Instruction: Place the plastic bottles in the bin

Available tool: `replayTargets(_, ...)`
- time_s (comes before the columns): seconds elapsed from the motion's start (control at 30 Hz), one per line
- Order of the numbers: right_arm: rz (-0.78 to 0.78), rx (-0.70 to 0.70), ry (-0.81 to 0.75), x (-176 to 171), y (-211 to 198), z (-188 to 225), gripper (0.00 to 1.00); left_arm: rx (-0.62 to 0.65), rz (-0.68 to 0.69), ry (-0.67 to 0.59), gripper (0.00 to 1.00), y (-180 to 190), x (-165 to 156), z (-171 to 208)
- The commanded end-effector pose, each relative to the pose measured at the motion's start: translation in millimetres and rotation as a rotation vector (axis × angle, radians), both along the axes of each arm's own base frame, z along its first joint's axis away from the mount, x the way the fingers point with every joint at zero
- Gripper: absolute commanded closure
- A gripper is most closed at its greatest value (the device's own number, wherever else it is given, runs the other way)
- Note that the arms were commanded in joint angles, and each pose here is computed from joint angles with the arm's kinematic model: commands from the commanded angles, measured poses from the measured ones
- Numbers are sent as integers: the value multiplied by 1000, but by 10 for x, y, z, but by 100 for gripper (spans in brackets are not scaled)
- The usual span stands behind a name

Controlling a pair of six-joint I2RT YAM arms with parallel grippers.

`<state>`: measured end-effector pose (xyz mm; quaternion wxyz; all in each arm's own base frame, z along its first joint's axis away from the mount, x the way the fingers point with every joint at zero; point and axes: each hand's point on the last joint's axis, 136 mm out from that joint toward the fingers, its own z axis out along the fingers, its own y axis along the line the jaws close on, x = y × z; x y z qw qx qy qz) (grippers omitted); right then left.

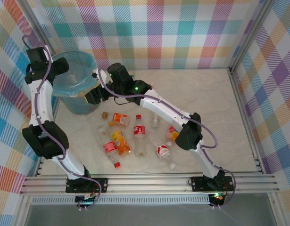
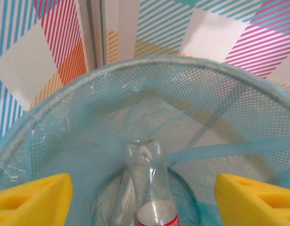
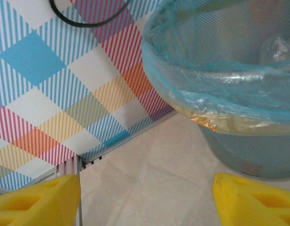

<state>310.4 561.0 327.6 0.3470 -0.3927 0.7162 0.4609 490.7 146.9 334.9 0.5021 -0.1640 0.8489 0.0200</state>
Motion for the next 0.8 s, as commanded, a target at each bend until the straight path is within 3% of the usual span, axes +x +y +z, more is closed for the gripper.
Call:
replayTargets(0.0, -16, 44, -39, -105, -160, 457, 26, 9, -33, -99, 21, -181, -161, 536)
replayTargets(0.07, -24, 43, -34, -117, -197, 487, 26, 17, -35, -106, 21, -209, -217, 615)
replayTargets(0.47, -246, -61, 54, -49, -839, 492, 25, 54, -291, -194, 22, -1469, -656, 1126)
replayTargets(0.77, -462, -176, 126, -66, -1734, 1, 25, 58, -573, -181, 22, -2654, -1076, 1009)
